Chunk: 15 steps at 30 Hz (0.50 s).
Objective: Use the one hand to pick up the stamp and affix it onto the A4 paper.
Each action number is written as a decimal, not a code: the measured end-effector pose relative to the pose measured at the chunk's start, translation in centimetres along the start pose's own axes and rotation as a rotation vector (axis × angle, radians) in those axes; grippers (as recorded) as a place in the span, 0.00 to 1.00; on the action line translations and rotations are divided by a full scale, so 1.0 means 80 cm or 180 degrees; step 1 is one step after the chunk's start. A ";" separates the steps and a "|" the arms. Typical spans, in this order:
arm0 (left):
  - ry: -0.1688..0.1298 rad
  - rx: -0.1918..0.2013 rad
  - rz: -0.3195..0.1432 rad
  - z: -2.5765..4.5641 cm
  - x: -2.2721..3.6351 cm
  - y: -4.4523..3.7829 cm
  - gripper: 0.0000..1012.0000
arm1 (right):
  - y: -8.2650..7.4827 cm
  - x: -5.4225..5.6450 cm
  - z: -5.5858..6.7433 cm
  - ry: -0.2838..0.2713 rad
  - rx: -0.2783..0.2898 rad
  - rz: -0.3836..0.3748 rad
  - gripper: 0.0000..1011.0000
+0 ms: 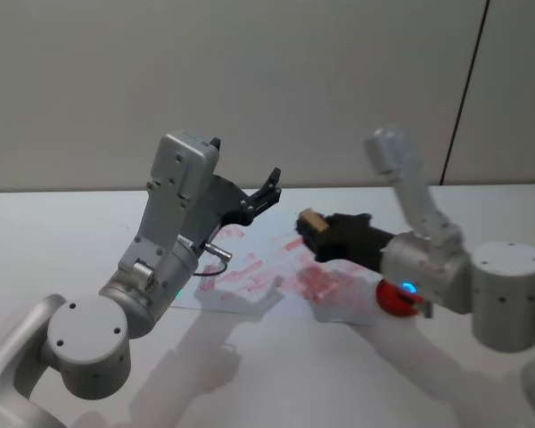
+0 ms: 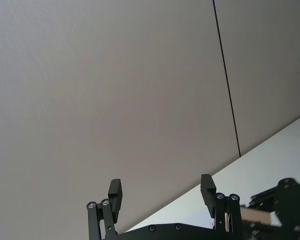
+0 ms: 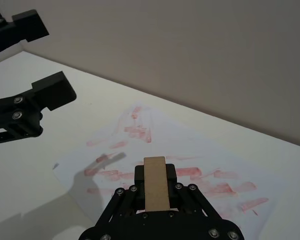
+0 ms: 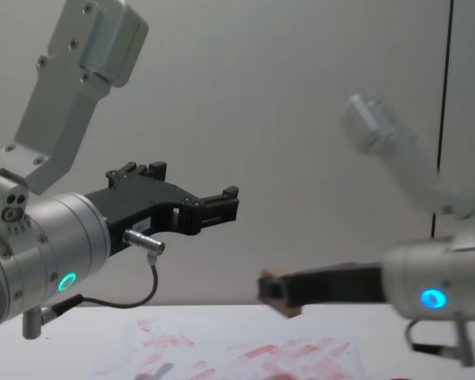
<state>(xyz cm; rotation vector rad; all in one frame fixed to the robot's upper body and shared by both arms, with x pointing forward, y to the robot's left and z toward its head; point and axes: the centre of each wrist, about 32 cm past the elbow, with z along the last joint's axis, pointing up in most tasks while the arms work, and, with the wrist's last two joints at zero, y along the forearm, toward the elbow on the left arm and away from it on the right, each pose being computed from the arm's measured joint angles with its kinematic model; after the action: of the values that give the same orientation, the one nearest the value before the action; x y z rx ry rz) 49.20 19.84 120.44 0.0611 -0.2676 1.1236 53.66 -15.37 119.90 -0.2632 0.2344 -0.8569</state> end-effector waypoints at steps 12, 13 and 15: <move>0.0000 0.0000 0.0000 0.0000 0.0000 0.000 0.99 | -0.062 0.026 -0.018 0.0043 -0.0088 -0.0302 0.22; 0.0000 0.0000 0.0000 0.0000 0.0000 0.000 0.99 | -0.066 0.028 -0.020 0.0038 -0.0106 -0.0320 0.22; 0.0000 0.0000 0.0000 0.0000 0.0000 0.000 0.99 | -0.073 0.032 -0.024 0.0026 -0.0151 -0.0356 0.22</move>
<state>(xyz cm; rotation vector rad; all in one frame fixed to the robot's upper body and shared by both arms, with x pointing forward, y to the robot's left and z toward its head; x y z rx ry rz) 49.20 19.84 120.44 0.0611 -0.2676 1.1237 50.53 -21.25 119.68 -0.3195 0.2495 -0.9640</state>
